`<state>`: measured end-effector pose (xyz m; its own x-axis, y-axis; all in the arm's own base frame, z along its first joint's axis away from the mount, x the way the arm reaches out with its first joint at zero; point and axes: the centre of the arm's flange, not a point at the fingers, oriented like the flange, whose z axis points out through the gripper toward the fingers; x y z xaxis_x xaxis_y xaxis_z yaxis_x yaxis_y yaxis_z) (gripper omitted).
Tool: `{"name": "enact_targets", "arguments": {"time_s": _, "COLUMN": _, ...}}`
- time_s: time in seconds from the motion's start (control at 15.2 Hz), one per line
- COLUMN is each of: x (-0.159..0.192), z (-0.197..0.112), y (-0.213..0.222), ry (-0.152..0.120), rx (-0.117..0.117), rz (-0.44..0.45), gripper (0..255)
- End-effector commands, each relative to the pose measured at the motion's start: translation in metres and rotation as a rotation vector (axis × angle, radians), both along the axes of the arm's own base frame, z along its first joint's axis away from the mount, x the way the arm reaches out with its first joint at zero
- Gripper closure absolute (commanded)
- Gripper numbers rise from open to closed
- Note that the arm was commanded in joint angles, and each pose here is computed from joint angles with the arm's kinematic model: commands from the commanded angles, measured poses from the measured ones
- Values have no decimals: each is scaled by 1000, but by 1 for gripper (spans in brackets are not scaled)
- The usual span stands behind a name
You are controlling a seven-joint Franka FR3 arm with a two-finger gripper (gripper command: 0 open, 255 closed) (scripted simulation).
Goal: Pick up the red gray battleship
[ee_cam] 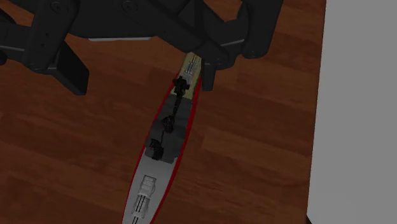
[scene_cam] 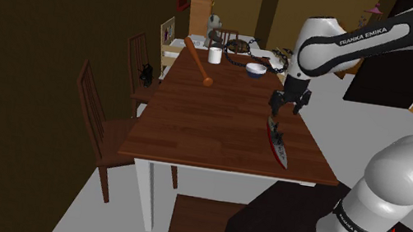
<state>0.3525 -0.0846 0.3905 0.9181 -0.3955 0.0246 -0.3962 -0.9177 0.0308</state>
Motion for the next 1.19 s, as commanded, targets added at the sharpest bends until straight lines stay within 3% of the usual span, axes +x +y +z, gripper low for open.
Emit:
{"name": "enact_targets", "arguments": {"time_s": 0.0, "x": -1, "z": -30, "y": -6, "ry": 6, "rx": 10, "rz": -51, "gripper": 0}}
{"name": "enact_targets", "arguments": {"time_s": 0.13, "x": -1, "z": -53, "y": -12, "ry": 12, "rx": 18, "rz": -93, "gripper": 0}}
{"name": "enact_targets", "arguments": {"time_s": 0.73, "x": -1, "z": -93, "y": -12, "ry": 12, "rx": 18, "rz": -93, "gripper": 0}}
{"name": "enact_targets", "arguments": {"time_s": 0.79, "x": -1, "z": -93, "y": -12, "ry": 12, "rx": 18, "rz": -93, "gripper": 255}}
{"name": "enact_targets", "arguments": {"time_s": 1.12, "x": -1, "z": -93, "y": -12, "ry": 12, "rx": 18, "rz": -93, "gripper": 255}}
